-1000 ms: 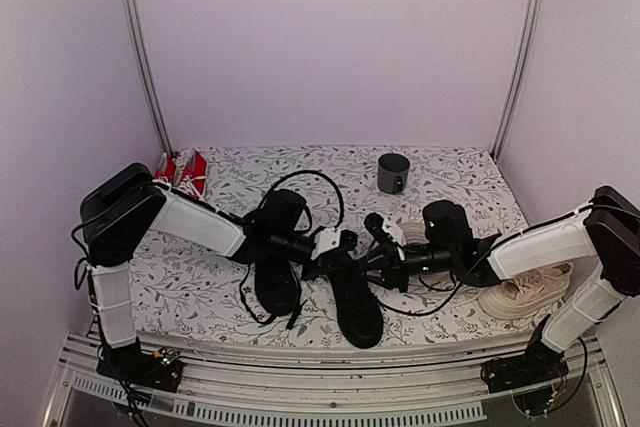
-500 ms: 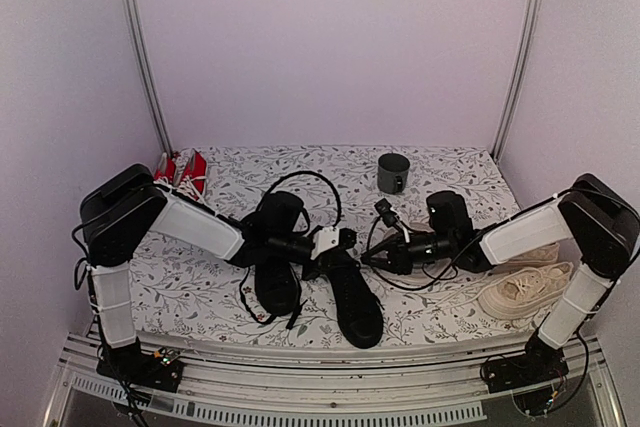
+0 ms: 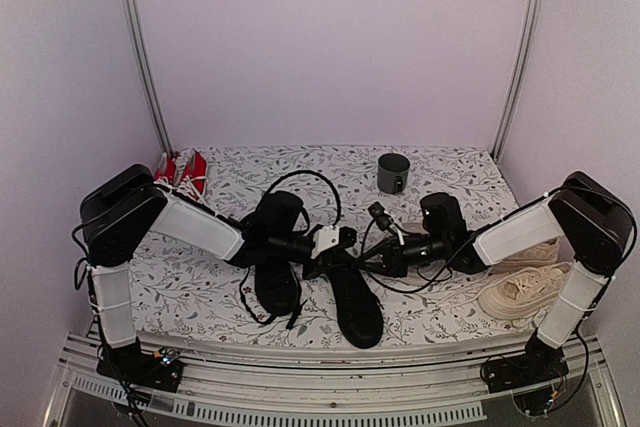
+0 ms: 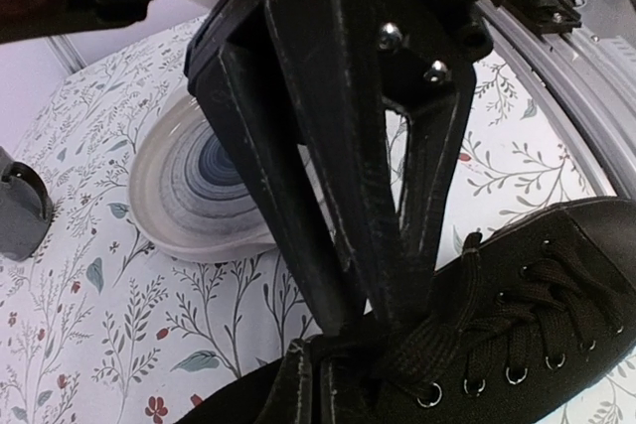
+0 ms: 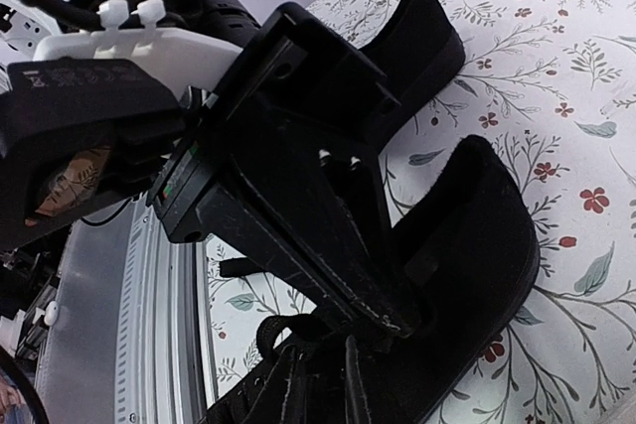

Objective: Tie the shoes
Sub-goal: Tie the loops with the shoelace on the shoe.

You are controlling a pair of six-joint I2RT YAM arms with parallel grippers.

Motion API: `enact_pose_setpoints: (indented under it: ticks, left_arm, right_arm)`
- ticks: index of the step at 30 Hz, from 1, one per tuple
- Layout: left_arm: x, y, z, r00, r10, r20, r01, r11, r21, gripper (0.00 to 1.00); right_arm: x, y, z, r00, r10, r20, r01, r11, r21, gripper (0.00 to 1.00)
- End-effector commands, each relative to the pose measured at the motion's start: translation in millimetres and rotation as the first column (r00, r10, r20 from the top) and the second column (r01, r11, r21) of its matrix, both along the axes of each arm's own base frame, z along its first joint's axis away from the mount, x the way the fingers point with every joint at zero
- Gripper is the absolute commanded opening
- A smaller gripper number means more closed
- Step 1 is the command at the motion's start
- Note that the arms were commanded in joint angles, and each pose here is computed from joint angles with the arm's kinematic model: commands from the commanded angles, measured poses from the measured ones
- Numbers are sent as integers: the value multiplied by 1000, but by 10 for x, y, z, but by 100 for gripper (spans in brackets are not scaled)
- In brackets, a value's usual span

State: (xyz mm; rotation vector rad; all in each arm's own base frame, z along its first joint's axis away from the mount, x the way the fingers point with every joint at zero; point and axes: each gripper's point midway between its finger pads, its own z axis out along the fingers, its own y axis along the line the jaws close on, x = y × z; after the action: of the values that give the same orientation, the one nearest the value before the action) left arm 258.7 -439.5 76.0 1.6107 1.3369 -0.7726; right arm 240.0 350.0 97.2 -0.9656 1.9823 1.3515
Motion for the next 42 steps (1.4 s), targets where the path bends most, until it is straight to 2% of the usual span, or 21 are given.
enact_pose_setpoints:
  ticks: [1, 10, 16, 28, 30, 33, 35, 42]
  left_arm:
    - [1, -10, 40, 1000, 8, 10, -8, 1000, -14, 0]
    - [15, -2, 151, 1000, 17, 15, -16, 999, -49, 0]
    - [14, 14, 234, 1000, 21, 21, -20, 998, -68, 0]
    - [28, 36, 272, 999, 32, 15, -31, 995, -90, 0]
    - [38, 39, 292, 999, 35, 15, -33, 995, -96, 0]
    - [52, 54, 314, 999, 39, 14, -38, 994, -103, 0]
    - [58, 76, 306, 999, 44, 10, -43, 994, -102, 0]
    - [42, 120, 267, 999, 51, -6, -52, 994, -93, 0]
  right_arm:
    - [-2, 85, 5, 999, 27, 18, -27, 1000, 12, 16]
    - [76, 83, -129, 1000, -9, 16, 10, 998, -55, 17]
    - [25, 139, -133, 999, 24, 30, -22, 998, -58, 25]
    - [60, 179, -338, 999, 14, 31, -9, 990, -141, 30]
    - [62, 177, -340, 999, 14, 32, -10, 989, -145, 27]
    - [65, 166, -274, 999, 12, 49, -5, 990, -142, 11]
    - [37, 150, -184, 998, 21, 66, -13, 992, -124, 4]
    - [96, -19, 96, 997, -12, 80, 18, 998, -66, 1]
